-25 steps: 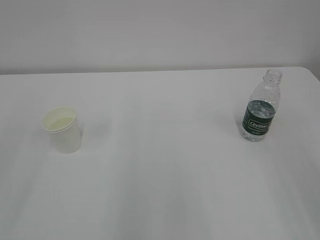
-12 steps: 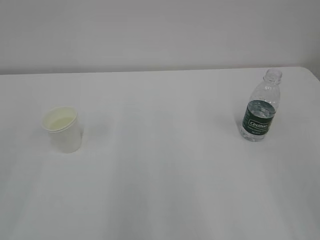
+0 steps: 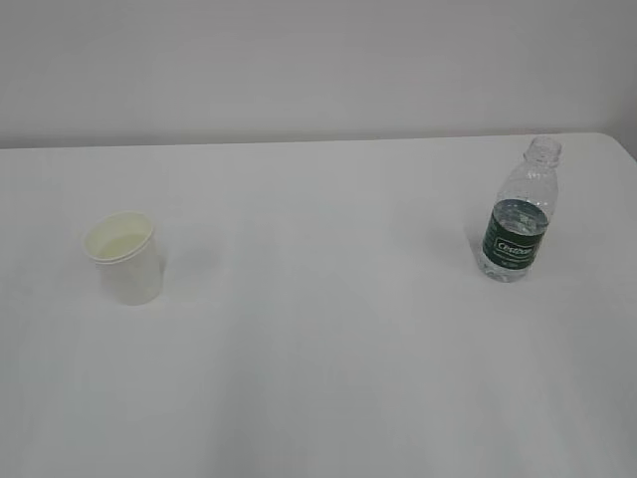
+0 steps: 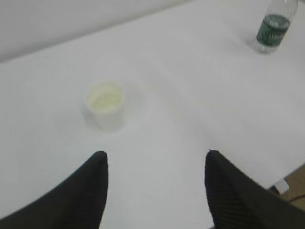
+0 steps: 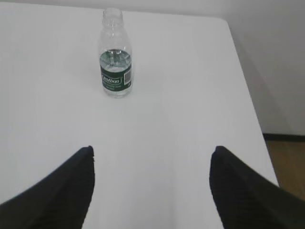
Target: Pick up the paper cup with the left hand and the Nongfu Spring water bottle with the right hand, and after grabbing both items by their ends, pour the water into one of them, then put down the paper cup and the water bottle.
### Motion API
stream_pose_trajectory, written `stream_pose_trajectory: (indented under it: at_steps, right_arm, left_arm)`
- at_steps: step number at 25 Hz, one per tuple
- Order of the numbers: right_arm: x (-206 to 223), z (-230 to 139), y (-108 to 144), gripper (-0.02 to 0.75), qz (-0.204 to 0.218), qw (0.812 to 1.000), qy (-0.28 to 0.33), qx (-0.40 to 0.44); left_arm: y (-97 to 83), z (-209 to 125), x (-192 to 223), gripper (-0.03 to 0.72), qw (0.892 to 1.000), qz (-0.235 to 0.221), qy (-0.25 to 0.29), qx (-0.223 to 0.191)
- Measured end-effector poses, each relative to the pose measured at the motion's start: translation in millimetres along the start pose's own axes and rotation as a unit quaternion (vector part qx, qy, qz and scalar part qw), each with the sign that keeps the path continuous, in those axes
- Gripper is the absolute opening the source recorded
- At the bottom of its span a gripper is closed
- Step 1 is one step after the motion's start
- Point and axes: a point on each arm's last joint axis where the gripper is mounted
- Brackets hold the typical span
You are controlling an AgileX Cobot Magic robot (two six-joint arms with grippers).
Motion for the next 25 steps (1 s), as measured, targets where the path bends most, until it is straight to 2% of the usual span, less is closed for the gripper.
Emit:
stream_pose_trajectory:
  at_steps: [3,5,18,25]
  right_arm:
    - [-3.6,-4.8,0.4,0.573,0.001,0.999,0.010,0.032]
    - [-8.8,-8.0,0.4,0.573,0.000,0.999,0.004,0.039]
    - [-42.2,-37.1,1.4,0.573,-0.006,0.998,-0.033,0.049]
    - [-49.4,-55.8,3.0,0.573,-0.006,0.999,-0.006,0.051]
  left_arm:
    - [-0.4,-9.2,-0.5,0.452,0.999,-0.002,0.050,-0.001]
    - [-0.9,-11.7,-1.9,0.451,0.998,-0.004,0.060,-0.002]
    - [-7.0,-38.7,-20.0,0.431,0.999,-0.036,0.003,-0.021]
    - [-9.6,-54.7,-19.3,0.428,0.998,-0.053,-0.003,-0.032]
Point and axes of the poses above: a point on each arm's last joint axis where the gripper is mounted, x pointing out along that axis toward the gripper, y along the wrist's bending axis when the last joint is at zero, z = x × y, and after that the axes turned 3 degrees about -x, right-handed
